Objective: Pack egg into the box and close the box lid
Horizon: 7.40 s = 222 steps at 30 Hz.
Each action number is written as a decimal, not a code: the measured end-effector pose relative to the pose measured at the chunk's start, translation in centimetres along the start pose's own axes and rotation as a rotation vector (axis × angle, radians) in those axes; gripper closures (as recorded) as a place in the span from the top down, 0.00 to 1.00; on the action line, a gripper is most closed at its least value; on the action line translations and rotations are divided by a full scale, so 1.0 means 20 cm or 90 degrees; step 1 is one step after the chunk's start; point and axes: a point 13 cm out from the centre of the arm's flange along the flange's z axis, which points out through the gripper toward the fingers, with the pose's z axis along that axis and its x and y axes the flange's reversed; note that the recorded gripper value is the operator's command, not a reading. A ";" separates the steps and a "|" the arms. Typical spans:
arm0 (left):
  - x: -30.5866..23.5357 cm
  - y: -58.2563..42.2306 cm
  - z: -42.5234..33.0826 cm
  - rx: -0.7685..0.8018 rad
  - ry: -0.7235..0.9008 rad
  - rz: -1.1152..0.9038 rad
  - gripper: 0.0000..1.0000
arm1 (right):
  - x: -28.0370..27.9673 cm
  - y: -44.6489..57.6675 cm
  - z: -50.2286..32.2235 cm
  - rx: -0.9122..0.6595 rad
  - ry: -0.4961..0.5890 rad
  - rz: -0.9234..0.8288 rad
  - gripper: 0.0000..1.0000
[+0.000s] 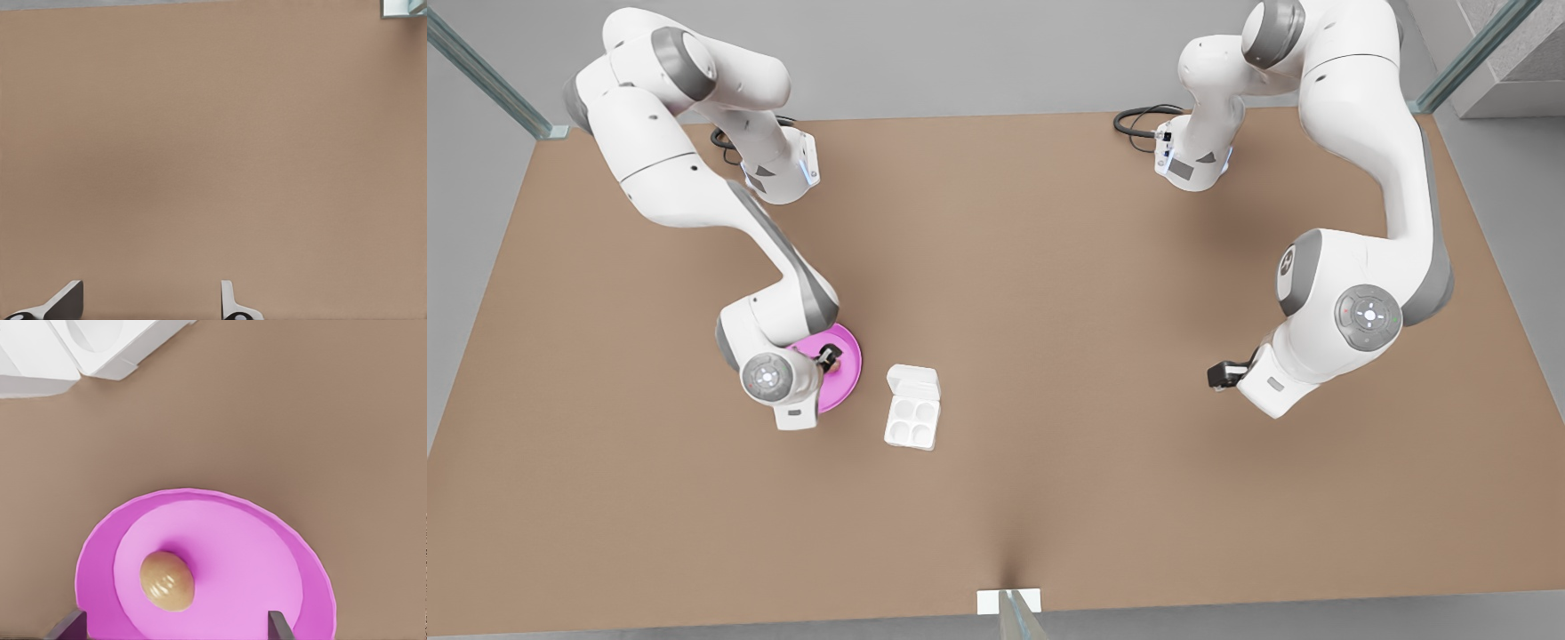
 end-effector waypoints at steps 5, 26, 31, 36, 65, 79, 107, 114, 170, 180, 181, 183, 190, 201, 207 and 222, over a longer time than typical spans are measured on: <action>0.00 0.00 0.00 0.001 -0.001 -0.003 1.00 | -0.05 0.26 -0.02 0.052 -0.007 -0.119 1.00; 0.00 -0.02 0.00 -0.001 -0.002 -0.009 1.00 | 0.21 0.23 0.33 0.144 -0.006 -0.319 1.00; 0.00 -0.03 -0.01 -0.002 -0.003 -0.007 1.00 | 0.20 0.22 0.37 0.142 -0.007 -0.341 1.00; -0.02 -0.03 0.04 -0.001 -0.002 -0.009 1.00 | 0.19 0.21 0.41 0.140 -0.006 -0.356 1.00; 0.15 -0.25 -0.26 -0.013 -0.017 -0.007 1.00 | 0.21 0.21 0.55 0.119 0.005 -0.386 1.00; 0.15 -0.25 -0.22 -0.016 -0.007 -0.018 1.00 | 0.21 0.20 0.53 0.125 0.002 -0.361 0.64; 0.15 -0.26 -0.20 -0.018 -0.004 -0.026 1.00 | 0.11 0.30 0.02 0.172 -0.044 -0.315 0.42; 0.14 -0.24 -0.20 -0.017 -0.004 -0.033 1.00 | -0.25 0.52 -0.22 0.150 -0.069 -0.312 0.42; 0.14 -0.24 -0.16 -0.020 0.003 -0.055 1.00 | -0.77 0.35 -0.13 0.084 -0.032 -0.208 0.44; 0.15 -0.25 -0.16 -0.028 0.003 -0.050 1.00 | -0.77 0.33 -0.05 0.074 -0.023 -0.197 0.44; 0.15 -0.25 -0.16 -0.029 0.002 -0.050 1.00 | -0.76 0.30 -0.06 0.075 -0.025 -0.191 0.44; 0.15 -0.25 -0.16 -0.031 0.001 -0.050 1.00 | -0.76 0.29 -0.07 0.074 -0.027 -0.187 0.44; 0.15 -0.28 -0.15 -0.035 0.001 -0.043 1.00 | -0.85 0.28 -0.05 0.080 -0.039 -0.181 1.00; 0.55 -1.13 -0.03 -0.044 0.026 0.076 1.00 | -0.12 -0.70 -0.49 0.066 -0.101 0.035 1.00; 1.23 -1.69 0.48 -0.111 0.106 0.155 1.00 | 0.73 -0.55 -0.90 0.082 -0.093 0.193 1.00; 0.76 -2.52 1.09 0.014 -0.114 0.059 1.00 | 0.78 -0.28 -1.36 0.055 -0.125 0.287 1.00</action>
